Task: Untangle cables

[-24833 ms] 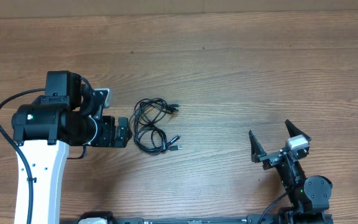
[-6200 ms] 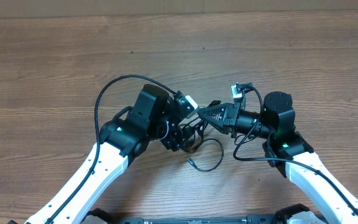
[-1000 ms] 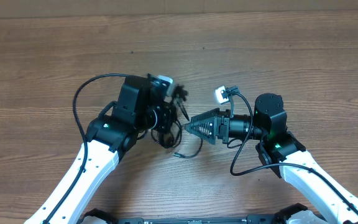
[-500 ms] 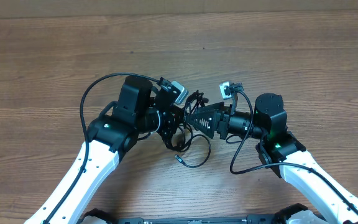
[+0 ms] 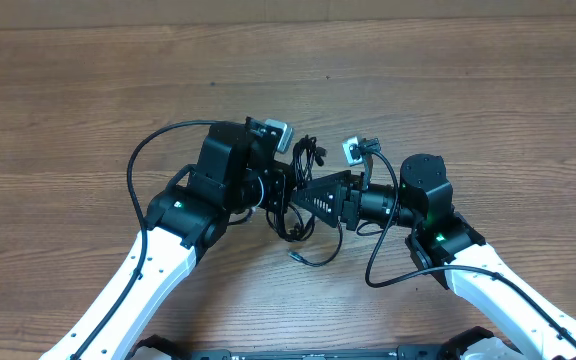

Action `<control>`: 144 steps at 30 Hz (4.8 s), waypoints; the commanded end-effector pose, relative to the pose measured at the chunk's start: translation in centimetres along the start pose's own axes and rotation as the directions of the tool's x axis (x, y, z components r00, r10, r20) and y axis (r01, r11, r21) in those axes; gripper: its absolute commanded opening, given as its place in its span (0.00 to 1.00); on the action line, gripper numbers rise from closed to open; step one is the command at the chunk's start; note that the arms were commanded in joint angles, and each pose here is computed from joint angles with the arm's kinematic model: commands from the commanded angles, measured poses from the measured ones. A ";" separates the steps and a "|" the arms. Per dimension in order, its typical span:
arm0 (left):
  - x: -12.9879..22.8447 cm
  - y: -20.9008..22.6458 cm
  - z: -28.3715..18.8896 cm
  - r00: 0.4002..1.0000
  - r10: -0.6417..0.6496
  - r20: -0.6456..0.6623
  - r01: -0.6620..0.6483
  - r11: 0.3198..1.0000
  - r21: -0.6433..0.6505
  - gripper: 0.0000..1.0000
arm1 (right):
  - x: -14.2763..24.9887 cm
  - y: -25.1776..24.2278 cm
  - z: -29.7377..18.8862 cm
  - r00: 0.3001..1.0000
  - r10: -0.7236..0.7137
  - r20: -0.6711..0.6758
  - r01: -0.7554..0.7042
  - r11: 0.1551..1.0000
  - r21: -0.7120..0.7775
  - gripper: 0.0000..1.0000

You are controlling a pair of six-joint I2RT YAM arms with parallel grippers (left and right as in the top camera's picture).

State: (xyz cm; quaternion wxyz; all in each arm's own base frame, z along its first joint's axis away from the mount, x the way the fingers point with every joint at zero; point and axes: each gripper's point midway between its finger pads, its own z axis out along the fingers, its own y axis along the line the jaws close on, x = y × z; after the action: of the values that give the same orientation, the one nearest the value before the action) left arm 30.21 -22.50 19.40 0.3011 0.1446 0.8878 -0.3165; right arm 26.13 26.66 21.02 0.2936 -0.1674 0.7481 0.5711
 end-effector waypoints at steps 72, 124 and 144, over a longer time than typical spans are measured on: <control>3.6 6.1 -1.8 0.897 -0.441 0.031 0.422 0.833 -0.359 0.04 | -0.6 -5.0 -1.0 0.948 0.285 0.144 -0.313 0.920 0.236 0.14; 3.6 -0.6 -0.4 0.841 -0.526 -0.125 0.520 0.850 -0.082 0.04 | 1.1 -3.1 -0.1 0.964 -0.257 -0.060 0.264 0.951 0.162 0.73; 4.2 -2.6 -0.1 0.807 -0.565 -0.173 0.566 0.823 -0.051 0.04 | 0.7 -6.3 -0.9 0.970 -0.237 -0.055 0.242 0.908 0.341 0.50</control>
State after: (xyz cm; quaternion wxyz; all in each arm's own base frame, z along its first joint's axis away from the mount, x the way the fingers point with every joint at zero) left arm 26.45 -22.54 16.87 0.1207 -0.1186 0.9208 -0.3515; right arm 28.01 24.61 15.99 0.3640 -0.2243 0.8019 0.4173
